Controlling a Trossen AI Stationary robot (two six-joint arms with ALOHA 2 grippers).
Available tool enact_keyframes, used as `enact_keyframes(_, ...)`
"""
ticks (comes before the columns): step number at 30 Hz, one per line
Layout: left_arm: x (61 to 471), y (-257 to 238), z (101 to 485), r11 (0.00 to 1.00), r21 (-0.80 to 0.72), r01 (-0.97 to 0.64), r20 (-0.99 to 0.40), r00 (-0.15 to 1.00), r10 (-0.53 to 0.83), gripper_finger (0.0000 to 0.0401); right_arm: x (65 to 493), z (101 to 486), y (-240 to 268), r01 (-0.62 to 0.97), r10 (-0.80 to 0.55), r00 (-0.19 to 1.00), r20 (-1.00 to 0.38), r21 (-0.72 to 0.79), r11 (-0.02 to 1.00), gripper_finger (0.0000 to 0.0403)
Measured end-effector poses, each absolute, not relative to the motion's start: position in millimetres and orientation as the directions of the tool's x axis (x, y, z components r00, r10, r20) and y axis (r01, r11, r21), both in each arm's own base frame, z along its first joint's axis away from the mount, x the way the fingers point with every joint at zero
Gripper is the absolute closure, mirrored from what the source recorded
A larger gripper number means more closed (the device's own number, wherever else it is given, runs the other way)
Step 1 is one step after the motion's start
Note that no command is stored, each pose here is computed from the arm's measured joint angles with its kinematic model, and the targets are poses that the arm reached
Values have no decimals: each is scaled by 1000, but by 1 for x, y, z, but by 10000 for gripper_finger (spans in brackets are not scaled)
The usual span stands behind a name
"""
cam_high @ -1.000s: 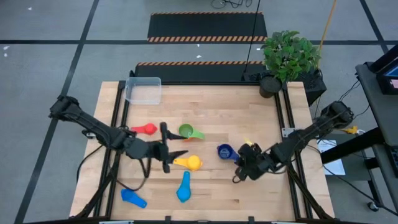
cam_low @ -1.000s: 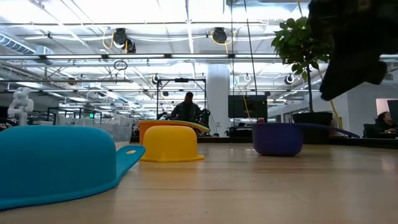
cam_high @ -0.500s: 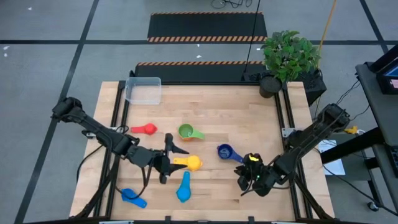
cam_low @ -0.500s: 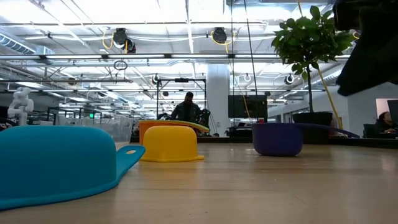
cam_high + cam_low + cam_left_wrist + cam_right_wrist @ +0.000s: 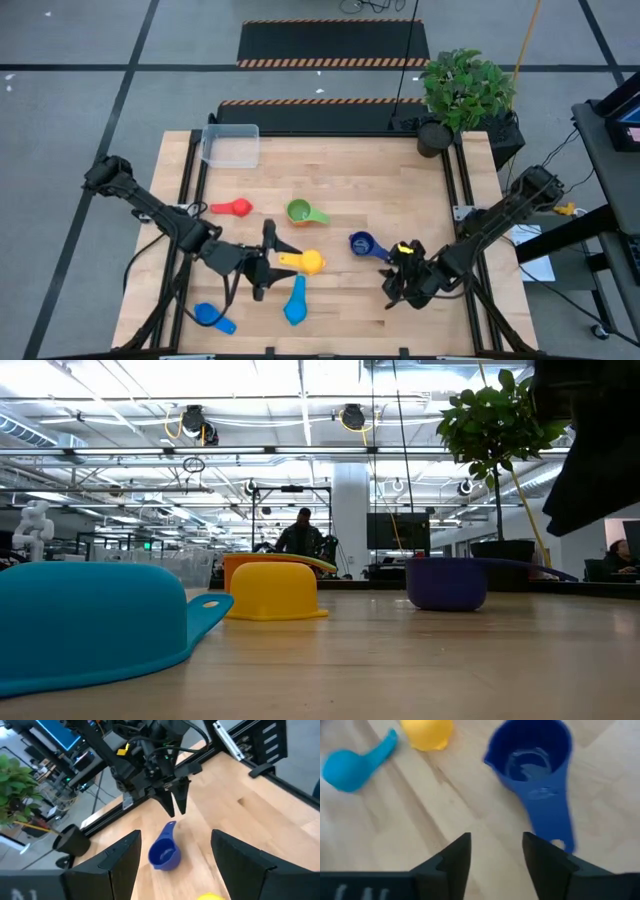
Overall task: Nest measuring cups in basket
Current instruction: Stack the dark blue measuring cup on top of the green measuring cup
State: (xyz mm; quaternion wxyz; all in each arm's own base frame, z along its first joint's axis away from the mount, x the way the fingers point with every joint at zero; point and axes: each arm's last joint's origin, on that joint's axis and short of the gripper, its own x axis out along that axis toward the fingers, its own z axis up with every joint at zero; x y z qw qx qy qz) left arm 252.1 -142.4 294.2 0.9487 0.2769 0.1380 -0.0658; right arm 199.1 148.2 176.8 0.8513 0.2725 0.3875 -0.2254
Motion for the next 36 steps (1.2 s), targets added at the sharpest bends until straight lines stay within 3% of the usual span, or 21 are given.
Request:
enact_keyframes(6,255,-135,295,829,547,113,-284,957,57,158,204,176,136,490,-205,566,-798,126,862,153)
enact_keyframes(14,239,-125,308,835,547,61,-281,953,115,158,196,165,133,426,-234,551,-801,30,904,79)
enact_keyframes(24,207,-105,337,890,456,4,-227,968,112,158,184,142,118,460,-278,494,-824,-23,888,74)
enact_keyframes(28,201,-101,340,895,446,1,-230,966,114,158,180,123,107,457,-218,474,-853,27,889,75)
enact_keyframes(36,199,-100,340,891,453,-4,-230,966,121,158,177,109,92,381,-190,473,-860,6,925,109)
